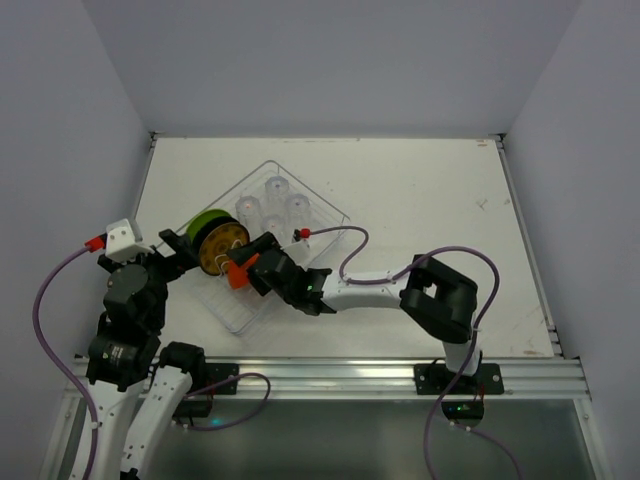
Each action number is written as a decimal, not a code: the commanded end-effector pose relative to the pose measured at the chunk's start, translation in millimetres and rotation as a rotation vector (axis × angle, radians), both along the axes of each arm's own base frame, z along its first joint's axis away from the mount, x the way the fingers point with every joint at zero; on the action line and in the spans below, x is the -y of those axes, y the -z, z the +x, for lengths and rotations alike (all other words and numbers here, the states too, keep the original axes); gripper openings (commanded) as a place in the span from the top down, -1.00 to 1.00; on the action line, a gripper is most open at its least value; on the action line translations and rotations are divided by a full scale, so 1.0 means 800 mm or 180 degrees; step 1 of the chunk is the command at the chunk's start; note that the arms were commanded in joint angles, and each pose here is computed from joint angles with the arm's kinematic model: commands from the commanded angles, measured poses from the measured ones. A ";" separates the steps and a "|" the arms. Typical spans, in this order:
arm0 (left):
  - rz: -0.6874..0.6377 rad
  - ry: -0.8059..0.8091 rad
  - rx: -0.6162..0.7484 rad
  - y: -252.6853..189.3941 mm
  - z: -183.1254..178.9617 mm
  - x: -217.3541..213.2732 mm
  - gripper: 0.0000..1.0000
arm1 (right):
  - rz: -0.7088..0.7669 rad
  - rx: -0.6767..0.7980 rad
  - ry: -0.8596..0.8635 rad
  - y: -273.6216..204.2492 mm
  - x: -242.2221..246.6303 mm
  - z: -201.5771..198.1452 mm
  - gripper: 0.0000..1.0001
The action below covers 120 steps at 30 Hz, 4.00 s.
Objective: Unload the mixed dishes from the dish rack
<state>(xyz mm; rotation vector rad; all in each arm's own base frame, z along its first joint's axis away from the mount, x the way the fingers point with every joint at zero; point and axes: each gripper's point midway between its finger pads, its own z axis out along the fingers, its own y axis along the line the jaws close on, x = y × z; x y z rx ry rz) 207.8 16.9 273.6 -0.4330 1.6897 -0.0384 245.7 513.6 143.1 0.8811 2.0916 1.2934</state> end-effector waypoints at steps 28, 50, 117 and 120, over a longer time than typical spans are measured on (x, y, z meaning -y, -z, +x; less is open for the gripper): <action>0.0013 0.0056 0.0137 -0.012 0.005 0.004 -1.00 | 0.0612 0.0511 -0.0001 -0.038 0.000 0.006 0.23; 0.0008 0.0065 0.0138 -0.012 0.005 0.005 -1.00 | 0.0987 0.0826 -0.0100 -0.067 -0.003 0.006 0.44; 0.0002 0.0050 0.0168 -0.015 0.002 0.004 -1.00 | 0.1725 0.2361 -0.0611 -0.171 0.017 -0.019 1.00; -0.0003 0.0050 0.0192 -0.016 0.000 0.003 -1.00 | 0.1756 0.2430 -0.0701 -0.179 0.016 -0.021 1.00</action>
